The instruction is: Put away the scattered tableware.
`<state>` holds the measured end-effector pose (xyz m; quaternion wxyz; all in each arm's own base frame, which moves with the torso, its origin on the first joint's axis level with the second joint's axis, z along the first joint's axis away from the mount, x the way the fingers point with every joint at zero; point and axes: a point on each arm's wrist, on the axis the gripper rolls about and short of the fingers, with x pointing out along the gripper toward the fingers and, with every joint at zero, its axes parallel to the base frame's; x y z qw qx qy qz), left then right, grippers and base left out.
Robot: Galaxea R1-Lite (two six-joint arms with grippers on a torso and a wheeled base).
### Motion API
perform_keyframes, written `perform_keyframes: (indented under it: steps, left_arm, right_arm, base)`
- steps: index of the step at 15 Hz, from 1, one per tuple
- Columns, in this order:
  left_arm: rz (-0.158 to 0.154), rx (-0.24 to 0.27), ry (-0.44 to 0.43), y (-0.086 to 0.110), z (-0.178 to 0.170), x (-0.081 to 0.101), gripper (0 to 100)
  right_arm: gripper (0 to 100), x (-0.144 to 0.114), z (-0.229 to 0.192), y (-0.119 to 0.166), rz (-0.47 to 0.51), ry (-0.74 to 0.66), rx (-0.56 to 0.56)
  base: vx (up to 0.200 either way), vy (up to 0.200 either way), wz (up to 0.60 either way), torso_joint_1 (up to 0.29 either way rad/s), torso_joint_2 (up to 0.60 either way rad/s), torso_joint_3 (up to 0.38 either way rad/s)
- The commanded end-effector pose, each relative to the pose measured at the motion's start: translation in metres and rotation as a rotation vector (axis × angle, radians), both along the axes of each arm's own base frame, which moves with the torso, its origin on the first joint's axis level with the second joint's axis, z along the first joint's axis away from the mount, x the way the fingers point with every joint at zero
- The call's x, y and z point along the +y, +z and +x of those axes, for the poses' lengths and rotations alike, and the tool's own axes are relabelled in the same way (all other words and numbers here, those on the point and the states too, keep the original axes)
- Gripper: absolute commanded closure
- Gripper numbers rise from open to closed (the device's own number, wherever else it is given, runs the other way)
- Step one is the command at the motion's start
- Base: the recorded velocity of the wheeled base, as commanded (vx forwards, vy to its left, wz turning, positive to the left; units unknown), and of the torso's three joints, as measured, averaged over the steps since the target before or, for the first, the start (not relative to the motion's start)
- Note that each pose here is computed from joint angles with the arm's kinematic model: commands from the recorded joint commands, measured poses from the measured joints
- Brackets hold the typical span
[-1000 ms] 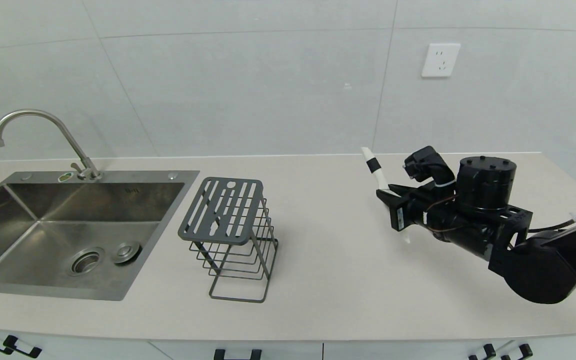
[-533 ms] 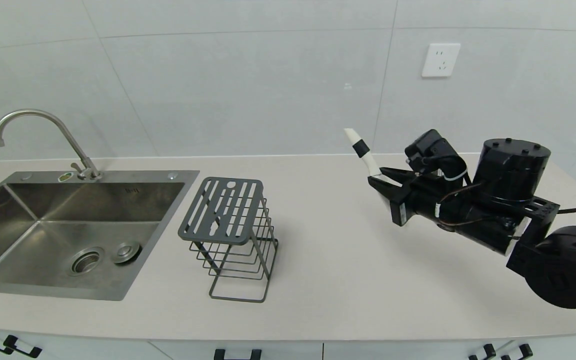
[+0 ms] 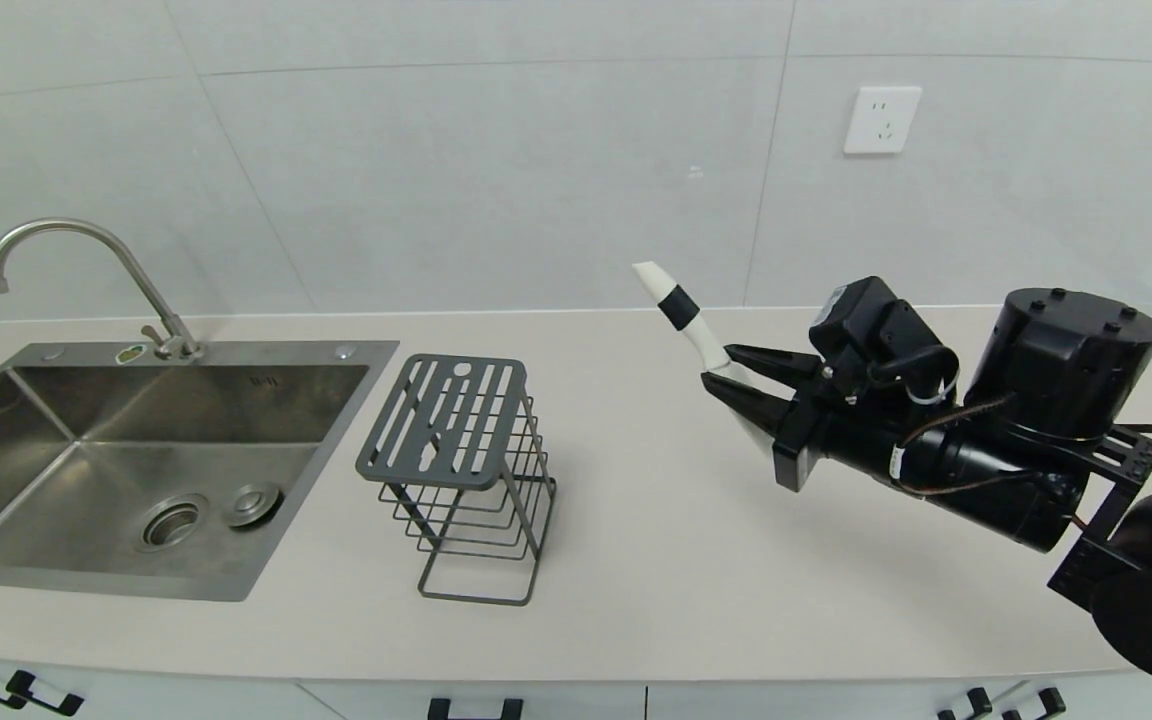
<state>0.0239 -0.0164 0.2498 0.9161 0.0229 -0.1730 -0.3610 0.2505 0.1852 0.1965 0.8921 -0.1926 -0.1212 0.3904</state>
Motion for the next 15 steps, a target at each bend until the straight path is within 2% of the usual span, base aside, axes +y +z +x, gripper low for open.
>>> perform_keyframes:
  steps: [1, 3, 5, 6, 7, 8, 9, 11, 12, 15]
  left_arm:
    - [0.019, 0.096, -0.027, -0.008, 0.025, -0.005, 0]
    - [0.028, 0.121, -0.064, -0.013, 0.039, -0.010, 0]
    - [0.030, 0.126, -0.080, -0.014, 0.044, -0.012, 0]
    - [0.035, 0.099, -0.165, -0.011, 0.054, -0.020, 0]
    - [0.033, 0.064, -0.207, -0.007, 0.061, -0.025, 0]
    - [0.033, 0.064, -0.207, -0.007, 0.061, -0.025, 0]
    - [0.032, 0.030, -0.244, -0.005, 0.073, -0.033, 0]
    - [0.042, 0.017, -0.289, -0.004, 0.081, -0.038, 0]
    - [0.052, -0.005, -0.327, -0.004, 0.094, -0.044, 0]
    - [0.085, -0.060, -0.355, -0.011, 0.129, -0.058, 0]
  right_arm:
    - [100, 0.008, -0.004, -0.006, -0.009, 0.029, 0.014]
    - [100, 0.012, -0.005, -0.008, -0.009, 0.039, 0.017]
    - [100, 0.011, -0.005, -0.008, -0.009, 0.039, 0.017]
    - [100, 0.009, -0.008, -0.006, -0.004, 0.039, 0.012]
    - [100, 0.007, -0.011, -0.004, 0.004, 0.041, 0.002]
    - [100, 0.007, -0.011, -0.004, 0.004, 0.041, 0.002]
    - [100, 0.000, -0.020, -0.001, 0.006, 0.041, -0.002]
    - [100, -0.003, -0.024, 0.000, 0.012, 0.042, 0.003]
    - [100, -0.003, -0.025, 0.003, 0.030, 0.043, -0.001]
    - [100, -0.004, -0.026, 0.004, 0.035, 0.043, -0.005]
  base:
    - [0.000, 0.000, 0.00, 0.000, 0.00, 0.000]
    - [0.000, 0.000, 0.00, 0.000, 0.00, 0.000]
    - [0.000, 0.000, 0.00, 0.000, 0.00, 0.000]
    - [0.000, 0.000, 0.00, 0.000, 0.00, 0.000]
    - [0.000, 0.000, 0.00, 0.000, 0.00, 0.000]
    - [0.000, 0.000, 0.00, 0.000, 0.00, 0.000]
    - [0.000, 0.000, 0.00, 0.000, 0.00, 0.000]
    - [0.000, 0.000, 0.00, 0.000, 0.00, 0.000]
    - [0.000, 0.000, 0.00, 0.000, 0.00, 0.000]
    - [0.000, 0.000, 0.00, 0.000, 0.00, 0.000]
